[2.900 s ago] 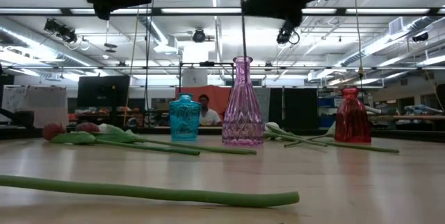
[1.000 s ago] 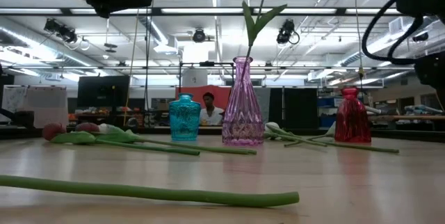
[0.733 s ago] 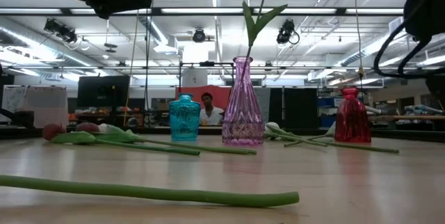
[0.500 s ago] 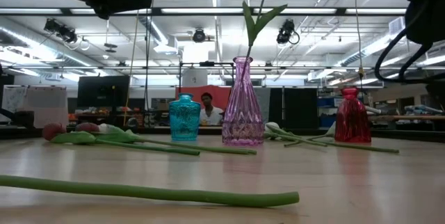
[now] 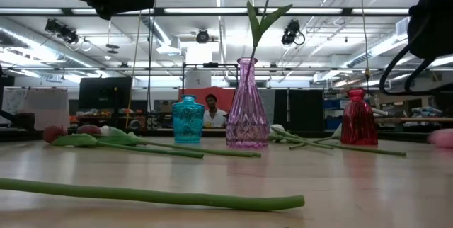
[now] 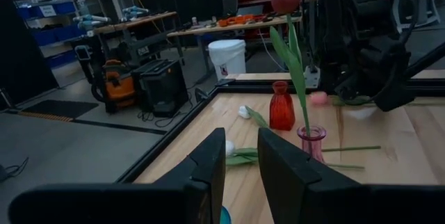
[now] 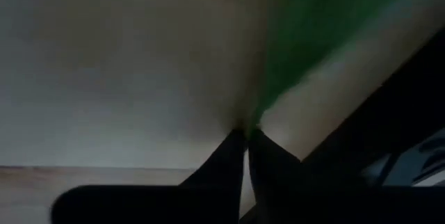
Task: Sort flowers into vase by color
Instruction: Put the middle pink tulip into the red vase
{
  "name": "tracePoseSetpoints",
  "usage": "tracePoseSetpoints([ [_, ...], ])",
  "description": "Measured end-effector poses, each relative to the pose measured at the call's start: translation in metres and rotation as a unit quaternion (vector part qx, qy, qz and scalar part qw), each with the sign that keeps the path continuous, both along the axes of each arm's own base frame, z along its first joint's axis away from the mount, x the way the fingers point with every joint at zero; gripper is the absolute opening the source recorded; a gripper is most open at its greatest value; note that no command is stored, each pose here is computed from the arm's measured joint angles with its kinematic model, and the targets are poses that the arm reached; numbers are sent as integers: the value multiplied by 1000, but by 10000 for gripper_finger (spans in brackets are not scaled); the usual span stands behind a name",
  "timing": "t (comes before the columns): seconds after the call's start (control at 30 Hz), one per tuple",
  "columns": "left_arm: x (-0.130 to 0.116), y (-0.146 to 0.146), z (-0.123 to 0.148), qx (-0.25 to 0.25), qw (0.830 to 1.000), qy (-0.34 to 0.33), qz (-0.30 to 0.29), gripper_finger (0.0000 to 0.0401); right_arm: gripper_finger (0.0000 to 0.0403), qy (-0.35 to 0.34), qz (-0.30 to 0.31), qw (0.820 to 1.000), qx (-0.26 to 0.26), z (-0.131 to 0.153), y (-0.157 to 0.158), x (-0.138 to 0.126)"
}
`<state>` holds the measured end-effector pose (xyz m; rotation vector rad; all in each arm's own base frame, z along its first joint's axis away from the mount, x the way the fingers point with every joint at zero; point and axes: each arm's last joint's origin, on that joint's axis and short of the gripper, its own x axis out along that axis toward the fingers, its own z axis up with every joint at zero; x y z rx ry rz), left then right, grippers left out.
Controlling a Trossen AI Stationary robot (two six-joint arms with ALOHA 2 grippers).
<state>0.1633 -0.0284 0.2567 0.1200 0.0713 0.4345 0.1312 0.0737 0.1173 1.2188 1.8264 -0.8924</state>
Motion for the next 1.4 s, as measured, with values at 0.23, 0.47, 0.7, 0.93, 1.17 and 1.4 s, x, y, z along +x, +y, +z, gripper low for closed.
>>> tracePoseSetpoints([
  [0.23, 0, 0, 0, 0, 1000, 0, 0, 92, 10, -11, 31, 999, -34, 22, 0, 4],
  [0.47, 0, 0, 0, -1, 1000, -1, 0, 92, 5, -119, 78, 990, -1, 74, 14, 27],
  [0.7, 0, 0, 0, -9, 1000, -6, 0, 92, 5, -395, 158, 896, -127, 109, 13, 74],
  [0.93, 0, 0, 1, -11, 1000, -12, 0, 92, 6, -519, 236, 800, -189, 122, 3, 99],
  [1.17, 0, 0, 2, -13, 1000, -15, 1, 92, 7, -506, 216, 821, -152, 130, -1, 85],
  [1.4, 0, 0, 2, -23, 1000, -19, 1, 92, 7, -421, 152, 851, -276, 136, -30, 56],
])
